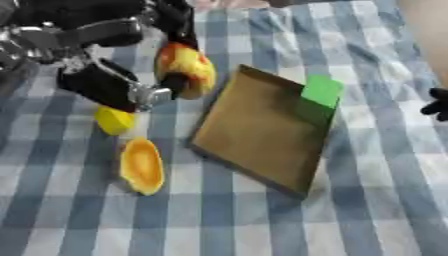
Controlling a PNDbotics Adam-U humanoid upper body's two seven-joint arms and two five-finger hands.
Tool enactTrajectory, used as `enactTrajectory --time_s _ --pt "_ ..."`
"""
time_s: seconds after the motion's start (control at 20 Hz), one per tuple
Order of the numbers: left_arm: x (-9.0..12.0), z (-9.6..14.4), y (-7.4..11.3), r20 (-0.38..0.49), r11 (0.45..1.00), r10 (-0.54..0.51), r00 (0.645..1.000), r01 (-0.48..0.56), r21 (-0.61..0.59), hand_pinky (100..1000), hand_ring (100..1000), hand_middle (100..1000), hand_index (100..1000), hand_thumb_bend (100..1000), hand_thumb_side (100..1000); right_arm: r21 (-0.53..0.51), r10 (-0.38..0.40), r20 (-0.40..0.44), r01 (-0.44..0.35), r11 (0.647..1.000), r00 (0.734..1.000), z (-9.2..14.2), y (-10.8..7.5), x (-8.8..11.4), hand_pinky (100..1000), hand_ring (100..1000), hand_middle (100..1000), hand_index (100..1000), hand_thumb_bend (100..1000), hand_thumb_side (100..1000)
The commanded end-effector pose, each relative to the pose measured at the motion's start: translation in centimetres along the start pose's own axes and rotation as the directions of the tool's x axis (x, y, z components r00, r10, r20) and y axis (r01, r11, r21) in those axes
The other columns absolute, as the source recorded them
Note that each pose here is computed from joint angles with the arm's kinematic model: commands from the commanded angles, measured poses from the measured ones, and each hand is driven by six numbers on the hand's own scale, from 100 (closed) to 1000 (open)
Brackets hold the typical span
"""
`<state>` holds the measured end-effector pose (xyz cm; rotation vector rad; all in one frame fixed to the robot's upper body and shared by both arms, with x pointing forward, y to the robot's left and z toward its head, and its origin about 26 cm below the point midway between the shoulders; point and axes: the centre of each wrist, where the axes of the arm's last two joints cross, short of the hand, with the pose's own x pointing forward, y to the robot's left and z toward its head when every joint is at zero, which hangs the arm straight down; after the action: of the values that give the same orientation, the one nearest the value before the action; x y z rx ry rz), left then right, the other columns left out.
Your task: Pick up objects on the table and place them in the box.
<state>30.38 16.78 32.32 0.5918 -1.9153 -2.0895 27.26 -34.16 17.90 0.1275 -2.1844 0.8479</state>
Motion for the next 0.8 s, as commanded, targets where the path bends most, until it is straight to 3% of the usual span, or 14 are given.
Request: enactTrajectory --time_s 0.05,0.6,0.8 --pt "-0.4 -1.2 -0.3 -0.012 0.999 -0.005 1.000 0.004 -0.037 654 610 549 651 100 245 0.017 0.013 0.018 -0.013 1.000 1.000 -0.4 -0.2 0.6 977 720 558 970 100 470" --pt "-2.4 -5.5 -4.7 -0.043 0.994 -0.010 0.999 0.006 -0.107 664 620 559 663 100 244 0.027 0.000 0.017 0.000 1.000 1.000 -0.5 0.0 0.5 978 721 557 970 100 470" --pt "-3.0 -6.5 -5.9 -0.059 0.994 -0.006 0.998 -0.001 -0.112 709 662 601 739 100 244 0.029 -0.003 0.017 0.003 1.000 1.000 -0.5 0.1 0.4 979 721 557 970 100 470"
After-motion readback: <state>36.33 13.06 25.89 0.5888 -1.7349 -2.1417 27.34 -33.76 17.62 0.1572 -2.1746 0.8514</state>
